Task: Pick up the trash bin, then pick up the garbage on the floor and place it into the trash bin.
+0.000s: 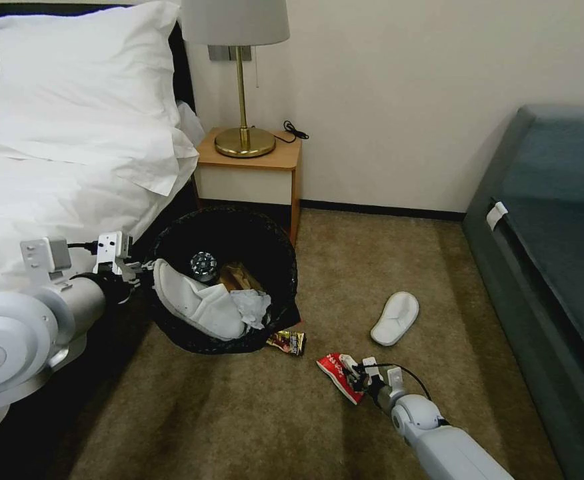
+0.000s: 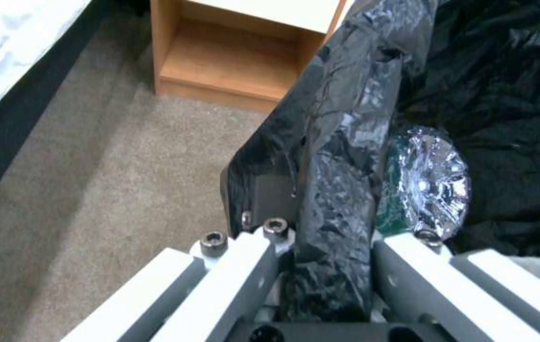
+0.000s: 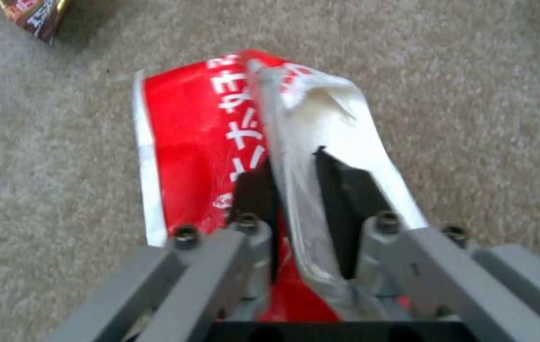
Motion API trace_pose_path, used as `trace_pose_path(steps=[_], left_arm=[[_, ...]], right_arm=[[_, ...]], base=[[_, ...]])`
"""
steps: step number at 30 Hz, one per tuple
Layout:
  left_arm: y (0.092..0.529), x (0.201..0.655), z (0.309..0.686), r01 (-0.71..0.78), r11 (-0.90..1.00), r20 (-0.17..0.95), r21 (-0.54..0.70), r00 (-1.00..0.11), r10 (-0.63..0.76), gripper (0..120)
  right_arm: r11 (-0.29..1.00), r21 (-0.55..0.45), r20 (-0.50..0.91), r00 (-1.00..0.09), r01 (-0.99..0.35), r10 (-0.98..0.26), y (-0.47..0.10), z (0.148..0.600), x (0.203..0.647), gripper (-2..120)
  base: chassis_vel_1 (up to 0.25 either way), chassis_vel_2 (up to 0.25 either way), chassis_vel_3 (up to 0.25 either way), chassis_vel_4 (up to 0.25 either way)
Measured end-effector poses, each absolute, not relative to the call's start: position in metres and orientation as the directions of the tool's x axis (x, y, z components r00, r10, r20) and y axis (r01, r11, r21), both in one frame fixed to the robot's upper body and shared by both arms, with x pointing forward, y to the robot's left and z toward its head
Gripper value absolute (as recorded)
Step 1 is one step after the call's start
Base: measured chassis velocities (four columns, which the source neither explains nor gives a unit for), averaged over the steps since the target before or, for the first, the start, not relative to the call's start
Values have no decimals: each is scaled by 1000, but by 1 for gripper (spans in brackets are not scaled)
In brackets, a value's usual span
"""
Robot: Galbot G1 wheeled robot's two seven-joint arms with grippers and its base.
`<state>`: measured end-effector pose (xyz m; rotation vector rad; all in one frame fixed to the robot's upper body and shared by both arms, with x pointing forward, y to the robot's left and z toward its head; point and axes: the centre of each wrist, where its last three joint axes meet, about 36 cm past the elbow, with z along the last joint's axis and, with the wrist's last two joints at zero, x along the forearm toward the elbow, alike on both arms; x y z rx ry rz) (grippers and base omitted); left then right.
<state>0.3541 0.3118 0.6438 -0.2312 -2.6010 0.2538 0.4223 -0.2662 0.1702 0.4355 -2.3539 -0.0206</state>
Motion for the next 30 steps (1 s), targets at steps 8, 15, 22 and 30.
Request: trace_pose_path(steps=[8,15,22,30], left_arm=[[312,355,642,114,967,475,-226,-854,212,1],[311,355,641,114,967,477,-227,-853,212,1],[310,353,641,114,968,479,-225,-852,211,1],[307,351,637,115,969,495,-221,-842,213,1]], right_arm=[[946,127,647,-698,-299,-308,-270,176,429,0],[944,100,551,-772,-315,-316,-288,217,443,0],[950,69,420,-855,-305,-305,-302,288,454,0],[921,103,162,-908,-375,-387,-289,425,471,0]], base=[[0,0,0,0],[0,0,0,0],[0,0,0,0],[0,0,0,0]])
